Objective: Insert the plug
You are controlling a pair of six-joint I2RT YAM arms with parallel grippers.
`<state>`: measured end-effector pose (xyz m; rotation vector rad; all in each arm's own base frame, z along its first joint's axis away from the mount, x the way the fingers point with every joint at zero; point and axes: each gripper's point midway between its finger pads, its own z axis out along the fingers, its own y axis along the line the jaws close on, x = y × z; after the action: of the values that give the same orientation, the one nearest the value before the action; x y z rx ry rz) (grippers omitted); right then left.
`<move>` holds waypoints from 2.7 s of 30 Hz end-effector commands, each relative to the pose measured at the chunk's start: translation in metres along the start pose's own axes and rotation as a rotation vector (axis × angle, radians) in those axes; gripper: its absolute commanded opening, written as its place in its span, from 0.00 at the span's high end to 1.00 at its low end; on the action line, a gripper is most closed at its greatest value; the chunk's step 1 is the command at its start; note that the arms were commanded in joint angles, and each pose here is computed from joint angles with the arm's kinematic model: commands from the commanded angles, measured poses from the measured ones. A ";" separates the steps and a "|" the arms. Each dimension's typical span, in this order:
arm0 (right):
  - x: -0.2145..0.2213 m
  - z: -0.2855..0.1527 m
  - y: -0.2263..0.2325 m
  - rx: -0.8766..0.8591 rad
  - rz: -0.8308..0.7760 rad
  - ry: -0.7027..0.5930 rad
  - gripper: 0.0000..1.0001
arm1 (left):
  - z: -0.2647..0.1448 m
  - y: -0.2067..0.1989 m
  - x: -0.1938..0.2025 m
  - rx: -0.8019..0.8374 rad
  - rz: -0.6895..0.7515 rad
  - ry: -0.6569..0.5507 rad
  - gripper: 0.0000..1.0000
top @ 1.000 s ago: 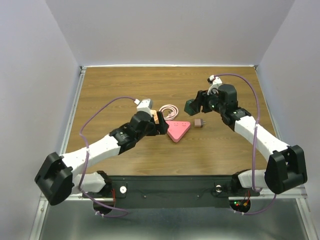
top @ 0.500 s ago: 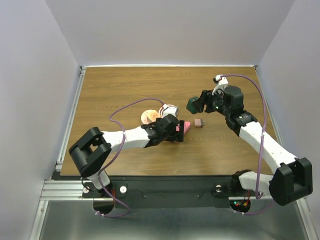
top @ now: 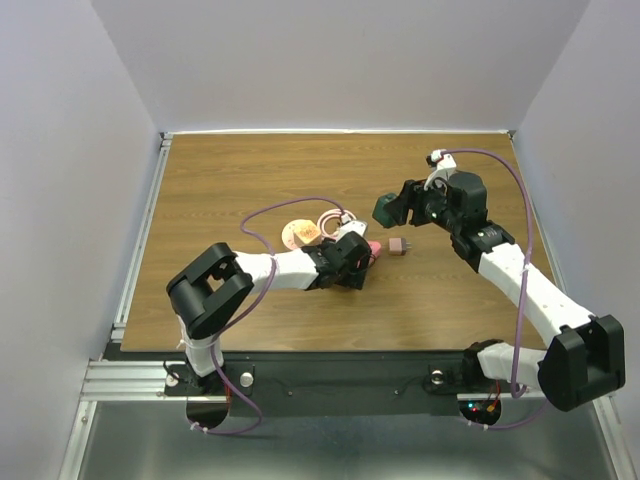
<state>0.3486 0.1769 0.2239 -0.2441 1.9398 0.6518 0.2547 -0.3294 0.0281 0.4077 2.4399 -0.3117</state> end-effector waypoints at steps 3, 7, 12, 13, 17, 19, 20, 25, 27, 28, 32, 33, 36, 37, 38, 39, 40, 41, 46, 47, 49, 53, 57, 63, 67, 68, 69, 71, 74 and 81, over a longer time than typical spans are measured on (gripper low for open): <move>-0.020 0.001 0.006 -0.029 -0.022 -0.062 1.00 | 0.005 0.010 -0.007 -0.060 0.113 -0.017 0.44; -0.010 0.008 0.006 -0.051 -0.029 -0.026 1.00 | 0.008 0.015 -0.004 -0.076 0.155 -0.009 0.59; 0.004 0.021 -0.007 -0.017 -0.026 0.018 0.99 | 0.005 0.023 0.007 -0.075 0.211 0.008 0.76; 0.007 0.025 -0.010 -0.006 -0.025 0.027 1.00 | 0.005 0.027 0.013 -0.080 0.223 0.020 0.78; 0.008 0.033 -0.020 0.032 -0.037 0.035 1.00 | 0.004 0.034 0.021 -0.084 0.263 0.030 0.90; 0.008 0.038 -0.027 0.064 -0.044 0.037 0.99 | 0.003 0.036 0.024 -0.083 0.270 0.035 0.92; 0.006 0.041 -0.029 0.070 -0.053 0.036 0.99 | 0.002 0.036 0.024 -0.081 0.268 0.034 0.94; 0.011 0.063 -0.040 0.092 -0.054 0.048 1.00 | 0.001 0.041 0.026 -0.105 0.250 0.035 0.93; 0.012 0.071 -0.045 0.105 -0.054 0.044 0.99 | 0.001 0.043 0.027 -0.115 0.246 0.033 0.89; 0.012 0.073 -0.048 0.112 -0.053 0.040 1.00 | 0.001 0.044 0.026 -0.119 0.242 0.031 0.88; 0.016 0.083 -0.060 0.156 -0.055 0.035 1.00 | -0.001 0.041 0.021 -0.113 0.217 0.015 0.79; 0.014 0.084 -0.061 0.159 -0.058 0.027 1.00 | -0.002 0.039 0.018 -0.106 0.212 0.009 0.77; 0.017 0.089 -0.063 0.159 -0.068 0.032 1.00 | -0.004 0.032 0.013 -0.075 0.196 -0.007 0.65; 0.021 0.090 -0.064 0.157 -0.069 0.039 0.99 | -0.005 0.029 0.011 -0.061 0.191 -0.011 0.62; 0.024 0.091 -0.064 0.155 -0.071 0.044 0.99 | -0.006 0.025 0.011 -0.039 0.189 -0.008 0.57; 0.024 0.090 -0.065 0.155 -0.073 0.045 1.00 | -0.008 0.021 0.008 -0.020 0.182 -0.021 0.54; 0.027 0.091 -0.065 0.151 -0.070 0.050 1.00 | -0.009 0.020 0.008 -0.010 0.179 -0.025 0.51; 0.030 0.090 -0.064 0.145 -0.070 0.057 1.00 | -0.010 0.018 0.010 0.007 0.179 -0.020 0.47; 0.045 0.084 -0.054 0.093 -0.050 0.088 1.00 | -0.007 0.007 -0.002 0.041 0.165 -0.060 0.41; 0.053 0.082 -0.055 0.092 -0.041 0.104 1.00 | -0.007 0.005 -0.004 0.044 0.161 -0.067 0.41; 0.058 0.079 -0.054 0.088 -0.037 0.113 1.00 | -0.005 0.003 -0.006 0.048 0.154 -0.070 0.41; 0.072 0.070 -0.044 0.041 -0.013 0.143 1.00 | -0.004 0.004 -0.017 0.045 0.110 -0.092 0.41; 0.080 0.059 -0.033 0.007 0.004 0.167 1.00 | -0.002 0.038 -0.028 -0.044 0.009 -0.103 0.41; 0.082 0.042 -0.001 -0.113 0.014 0.189 1.00 | -0.010 0.082 -0.042 -0.117 -0.112 -0.144 0.41; 0.096 0.044 0.017 -0.163 -0.010 0.230 1.00 | -0.012 0.093 -0.053 -0.113 -0.137 -0.167 0.41; 0.099 0.046 0.018 -0.161 -0.009 0.237 0.99 | -0.012 0.091 -0.056 -0.102 -0.138 -0.172 0.41; 0.101 0.047 0.018 -0.160 -0.002 0.244 1.00 | -0.012 0.090 -0.058 -0.096 -0.139 -0.176 0.41; 0.102 0.049 0.022 -0.160 0.001 0.245 1.00 | -0.010 0.086 -0.061 -0.082 -0.143 -0.176 0.41; 0.089 0.046 0.024 -0.158 -0.013 0.204 1.00 | -0.009 0.082 -0.063 -0.064 -0.151 -0.174 0.41; 0.056 0.041 0.017 -0.087 -0.089 0.105 0.99 | -0.014 0.078 -0.057 -0.033 -0.170 -0.164 0.41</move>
<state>0.3311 0.2230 0.1291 -0.4322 2.1190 0.7442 0.3177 -0.2557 0.0457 0.1734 2.3626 -0.2824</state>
